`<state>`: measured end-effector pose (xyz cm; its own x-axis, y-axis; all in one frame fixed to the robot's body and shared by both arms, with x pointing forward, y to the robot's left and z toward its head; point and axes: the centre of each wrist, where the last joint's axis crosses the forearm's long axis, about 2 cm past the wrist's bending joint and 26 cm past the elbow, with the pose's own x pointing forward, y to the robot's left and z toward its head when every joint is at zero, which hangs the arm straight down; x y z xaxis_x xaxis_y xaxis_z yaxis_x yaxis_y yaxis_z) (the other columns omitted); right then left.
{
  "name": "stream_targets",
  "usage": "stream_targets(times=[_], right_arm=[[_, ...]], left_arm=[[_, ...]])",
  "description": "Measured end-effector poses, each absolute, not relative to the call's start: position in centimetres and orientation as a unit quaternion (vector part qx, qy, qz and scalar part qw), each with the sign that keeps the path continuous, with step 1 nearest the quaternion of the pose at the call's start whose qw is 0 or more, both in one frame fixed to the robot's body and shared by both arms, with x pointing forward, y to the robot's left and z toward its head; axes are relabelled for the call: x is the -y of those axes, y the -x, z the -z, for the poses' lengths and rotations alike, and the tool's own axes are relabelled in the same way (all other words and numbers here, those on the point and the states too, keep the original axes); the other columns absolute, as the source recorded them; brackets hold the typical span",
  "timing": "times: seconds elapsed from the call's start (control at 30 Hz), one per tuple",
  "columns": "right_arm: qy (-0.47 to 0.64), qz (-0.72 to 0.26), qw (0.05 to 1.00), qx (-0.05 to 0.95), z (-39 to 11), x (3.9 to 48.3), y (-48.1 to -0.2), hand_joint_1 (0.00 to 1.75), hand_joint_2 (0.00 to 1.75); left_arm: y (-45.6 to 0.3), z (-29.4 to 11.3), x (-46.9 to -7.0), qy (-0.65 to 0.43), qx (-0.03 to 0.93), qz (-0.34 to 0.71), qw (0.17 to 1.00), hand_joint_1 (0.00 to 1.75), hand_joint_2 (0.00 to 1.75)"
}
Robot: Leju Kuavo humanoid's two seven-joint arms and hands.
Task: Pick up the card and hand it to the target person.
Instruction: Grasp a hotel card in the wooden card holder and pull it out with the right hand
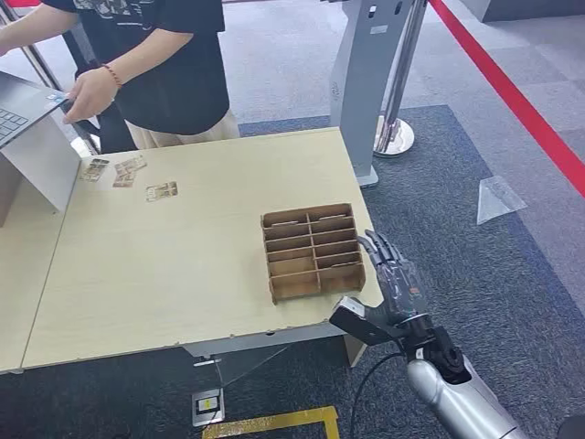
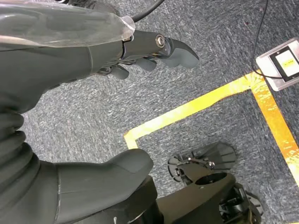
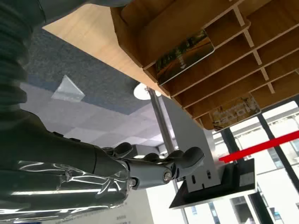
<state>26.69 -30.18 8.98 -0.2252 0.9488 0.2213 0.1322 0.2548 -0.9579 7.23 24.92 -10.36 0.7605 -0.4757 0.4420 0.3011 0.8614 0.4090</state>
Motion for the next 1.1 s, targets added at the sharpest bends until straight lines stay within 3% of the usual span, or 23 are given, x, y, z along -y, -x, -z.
stream_targets(times=[0.43, 0.9, 1.1], right_arm=[[0.444, -0.497, 0.467, 0.581, -9.9, 29.9, -29.3, 0.00, 1.75], [0.417, -0.515, 0.465, 0.587, -9.7, 29.7, -30.7, 0.00, 1.75], [0.410, -0.521, 0.464, 0.588, -9.8, 29.6, -30.9, 0.08, 1.75]], left_arm=[[-7.9, 10.2, -24.9, -0.153, 0.280, 0.217, 0.923, 0.00, 1.75], [-8.1, 10.2, -24.8, -0.150, 0.277, 0.220, 0.923, 0.00, 1.75], [-8.1, 10.2, -24.8, -0.149, 0.275, 0.221, 0.924, 0.00, 1.75]])
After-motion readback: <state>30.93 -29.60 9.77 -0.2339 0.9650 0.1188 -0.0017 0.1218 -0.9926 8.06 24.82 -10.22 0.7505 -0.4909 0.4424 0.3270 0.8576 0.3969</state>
